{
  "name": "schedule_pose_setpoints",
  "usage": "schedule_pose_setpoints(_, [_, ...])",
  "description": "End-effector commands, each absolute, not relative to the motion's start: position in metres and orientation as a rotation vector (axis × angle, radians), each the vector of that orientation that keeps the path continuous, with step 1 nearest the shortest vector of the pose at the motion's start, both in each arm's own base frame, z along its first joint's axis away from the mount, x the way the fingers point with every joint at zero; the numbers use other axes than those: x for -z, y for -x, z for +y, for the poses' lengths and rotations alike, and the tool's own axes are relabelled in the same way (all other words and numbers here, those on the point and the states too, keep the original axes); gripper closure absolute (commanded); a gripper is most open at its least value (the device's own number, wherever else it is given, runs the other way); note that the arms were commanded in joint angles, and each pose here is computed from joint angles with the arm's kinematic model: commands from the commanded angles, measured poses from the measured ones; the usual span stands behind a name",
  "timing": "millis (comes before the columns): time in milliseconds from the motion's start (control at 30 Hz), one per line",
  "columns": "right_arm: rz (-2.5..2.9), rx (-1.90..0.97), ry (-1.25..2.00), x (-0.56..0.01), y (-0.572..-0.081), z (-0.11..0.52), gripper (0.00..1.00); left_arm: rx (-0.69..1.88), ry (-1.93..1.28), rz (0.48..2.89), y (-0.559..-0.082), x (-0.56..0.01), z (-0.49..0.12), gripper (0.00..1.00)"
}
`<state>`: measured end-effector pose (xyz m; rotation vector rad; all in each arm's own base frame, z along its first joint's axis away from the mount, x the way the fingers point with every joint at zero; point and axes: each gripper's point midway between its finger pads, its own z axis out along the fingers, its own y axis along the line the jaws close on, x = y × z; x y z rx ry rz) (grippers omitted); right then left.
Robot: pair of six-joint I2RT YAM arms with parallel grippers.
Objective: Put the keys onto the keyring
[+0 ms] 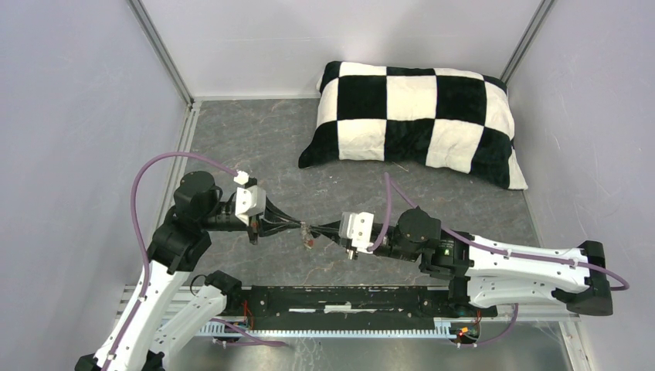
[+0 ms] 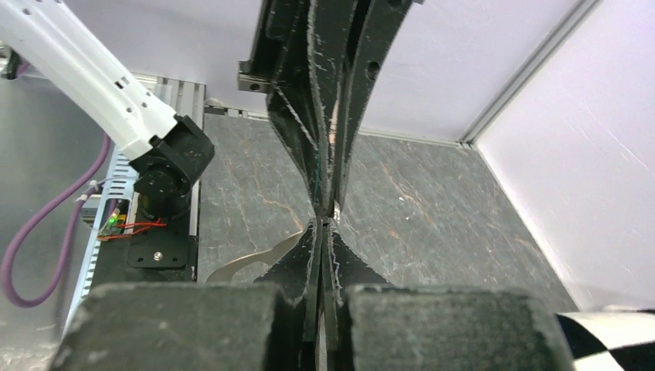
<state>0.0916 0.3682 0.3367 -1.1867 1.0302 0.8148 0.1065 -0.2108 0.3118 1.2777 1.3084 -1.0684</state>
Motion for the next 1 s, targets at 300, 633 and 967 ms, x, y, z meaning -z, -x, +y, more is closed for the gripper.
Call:
schedule_pose_setpoints(300, [0.991,-0.795,1.239,-0.346,-0.086,0.361,1.00,1.095,-1.377,1.138,-0.086,-0.334,-0.212,0.98])
schedule_pose_setpoints(633, [1.353,-0.737,1.108,-0.245,-0.107,0.318,0.37,0.784,-1.453,1.367,-0.122,-0.273,-0.189,0.98])
schedule_pose_setpoints(967, [1.441,-0.795,0.847,-0.203,-0.122,0.310,0.02,0.529,-1.163,1.372,-0.203,-0.316,-0.181,0.98])
